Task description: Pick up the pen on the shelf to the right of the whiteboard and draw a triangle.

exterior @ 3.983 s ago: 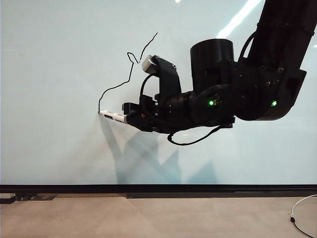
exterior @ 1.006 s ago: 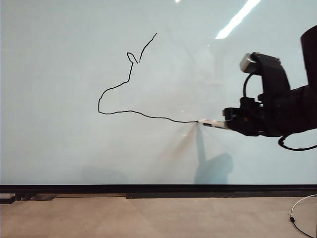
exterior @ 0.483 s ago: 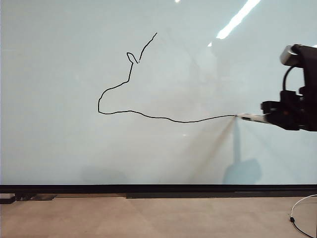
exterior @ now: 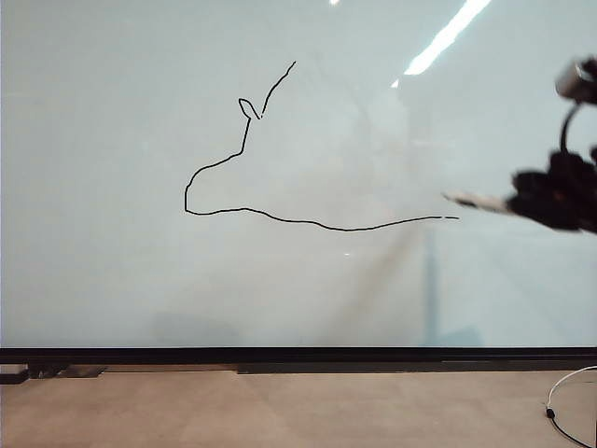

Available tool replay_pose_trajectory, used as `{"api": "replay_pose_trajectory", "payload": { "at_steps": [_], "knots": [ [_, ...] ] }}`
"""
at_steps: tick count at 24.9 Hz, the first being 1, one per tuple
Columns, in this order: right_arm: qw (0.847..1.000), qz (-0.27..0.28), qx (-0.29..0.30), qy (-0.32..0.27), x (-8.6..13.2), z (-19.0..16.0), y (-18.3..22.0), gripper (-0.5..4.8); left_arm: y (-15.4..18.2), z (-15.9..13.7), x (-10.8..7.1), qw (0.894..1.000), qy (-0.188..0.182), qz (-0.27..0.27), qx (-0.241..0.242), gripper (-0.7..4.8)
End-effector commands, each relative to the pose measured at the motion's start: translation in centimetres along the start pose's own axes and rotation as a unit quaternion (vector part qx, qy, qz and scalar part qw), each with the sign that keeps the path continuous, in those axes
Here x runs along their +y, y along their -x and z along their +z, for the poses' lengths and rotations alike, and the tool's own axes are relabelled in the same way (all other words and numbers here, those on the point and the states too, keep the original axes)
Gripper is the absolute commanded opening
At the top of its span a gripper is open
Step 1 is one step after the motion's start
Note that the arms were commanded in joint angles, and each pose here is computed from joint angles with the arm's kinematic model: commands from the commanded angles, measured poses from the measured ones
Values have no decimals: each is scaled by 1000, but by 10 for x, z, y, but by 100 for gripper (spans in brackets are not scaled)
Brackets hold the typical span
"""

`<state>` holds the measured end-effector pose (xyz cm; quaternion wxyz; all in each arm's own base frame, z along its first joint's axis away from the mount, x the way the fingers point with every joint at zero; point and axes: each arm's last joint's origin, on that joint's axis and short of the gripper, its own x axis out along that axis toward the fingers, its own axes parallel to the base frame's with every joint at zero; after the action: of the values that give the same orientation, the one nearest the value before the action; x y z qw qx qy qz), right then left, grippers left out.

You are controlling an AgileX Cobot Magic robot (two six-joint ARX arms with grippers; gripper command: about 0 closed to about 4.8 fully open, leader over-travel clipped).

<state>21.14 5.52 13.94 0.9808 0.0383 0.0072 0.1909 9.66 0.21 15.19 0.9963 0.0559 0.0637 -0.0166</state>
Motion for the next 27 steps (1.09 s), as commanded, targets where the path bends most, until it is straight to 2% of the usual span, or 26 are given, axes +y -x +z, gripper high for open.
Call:
{"api": "replay_pose_trajectory", "payload": {
  "at_steps": [1,4,6,11,17,23,27],
  "knots": [
    [998,44,-34,1,19,16,-5,-5,0,2,0,1000,-1,0,-5,-5],
    [996,77,-47,0,31,30,-17,-5,0,2,0,1000,-1,0,-5,-5],
    [993,108,-55,4,39,50,-38,-5,0,2,0,1000,-1,0,-5,-5],
    [987,145,-63,27,46,81,-65,-5,0,2,0,1000,-1,0,-5,-5],
    [981,177,-73,32,48,89,-69,-5,0,2,0,1000,-1,0,-5,-5],
    [978,182,-95,36,50,104,-78,-5,0,2,0,1000,-1,0,-5,-5],
    [977,193,-85,35,51,103,-90,-5,0,2,0,1000,-1,0,-5,-5]
  ]
}}
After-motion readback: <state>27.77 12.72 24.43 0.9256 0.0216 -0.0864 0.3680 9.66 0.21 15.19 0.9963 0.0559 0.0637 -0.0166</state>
